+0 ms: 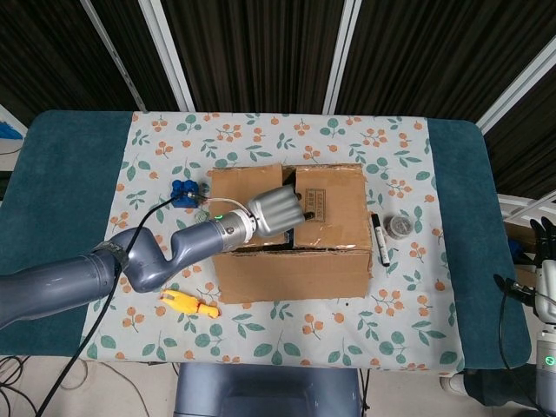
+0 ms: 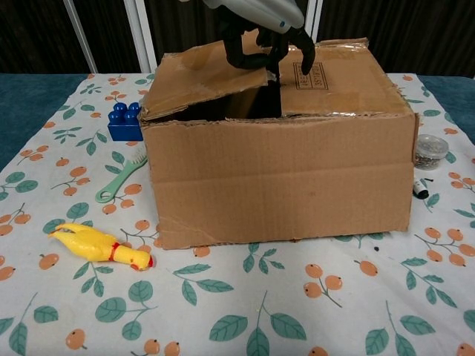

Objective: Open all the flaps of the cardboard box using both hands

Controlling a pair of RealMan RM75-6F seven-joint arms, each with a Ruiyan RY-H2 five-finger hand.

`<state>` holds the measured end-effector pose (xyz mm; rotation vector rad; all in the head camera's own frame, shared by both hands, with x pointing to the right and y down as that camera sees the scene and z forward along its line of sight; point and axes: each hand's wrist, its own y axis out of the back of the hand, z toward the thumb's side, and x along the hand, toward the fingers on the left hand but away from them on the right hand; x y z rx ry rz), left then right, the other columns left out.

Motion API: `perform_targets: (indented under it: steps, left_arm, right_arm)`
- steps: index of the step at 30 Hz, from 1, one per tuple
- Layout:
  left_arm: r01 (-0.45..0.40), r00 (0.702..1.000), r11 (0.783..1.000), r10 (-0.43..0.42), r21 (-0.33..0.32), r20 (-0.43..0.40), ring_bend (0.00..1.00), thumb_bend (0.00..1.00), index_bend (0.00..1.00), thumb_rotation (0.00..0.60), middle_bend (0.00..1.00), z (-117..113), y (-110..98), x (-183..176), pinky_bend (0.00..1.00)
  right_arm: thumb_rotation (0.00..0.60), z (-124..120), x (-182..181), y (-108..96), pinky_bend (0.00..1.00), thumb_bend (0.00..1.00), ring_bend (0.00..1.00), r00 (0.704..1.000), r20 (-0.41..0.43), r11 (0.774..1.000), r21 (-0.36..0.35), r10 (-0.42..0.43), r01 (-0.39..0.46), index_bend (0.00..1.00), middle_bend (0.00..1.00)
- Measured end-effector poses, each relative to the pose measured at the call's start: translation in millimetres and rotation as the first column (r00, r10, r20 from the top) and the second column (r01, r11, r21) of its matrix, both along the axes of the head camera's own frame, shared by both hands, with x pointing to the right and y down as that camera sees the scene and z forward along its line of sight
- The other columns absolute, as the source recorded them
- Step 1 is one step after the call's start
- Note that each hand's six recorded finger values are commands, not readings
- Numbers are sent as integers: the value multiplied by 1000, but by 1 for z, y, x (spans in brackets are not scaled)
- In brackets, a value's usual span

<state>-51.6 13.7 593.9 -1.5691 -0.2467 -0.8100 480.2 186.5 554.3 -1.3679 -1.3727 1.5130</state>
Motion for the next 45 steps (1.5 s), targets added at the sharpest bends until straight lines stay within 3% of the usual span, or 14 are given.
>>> perform_targets:
  steps: [17, 34, 45]
  left_arm:
    - [33, 999, 995, -33, 90, -4, 274, 671, 188, 600, 520, -58, -29, -33, 309]
    - [61, 997, 988, -66, 140, 34, 280, 671, 189, 600, 529, -102, -29, -83, 317]
    - [159, 984, 976, -169, 150, 56, 280, 671, 189, 600, 529, -116, -21, -146, 317]
  right_arm:
    - [600, 0, -3, 1, 196, 242, 0, 1000, 0, 1000, 4, -12, 12, 0, 0]
    - [600, 0, -5, 1, 196, 246, 0, 1000, 11, 1000, 7, -13, 13, 0, 0]
    - [600, -1, -7, 1, 196, 245, 0, 1000, 15, 1000, 8, -24, 23, 0, 0]
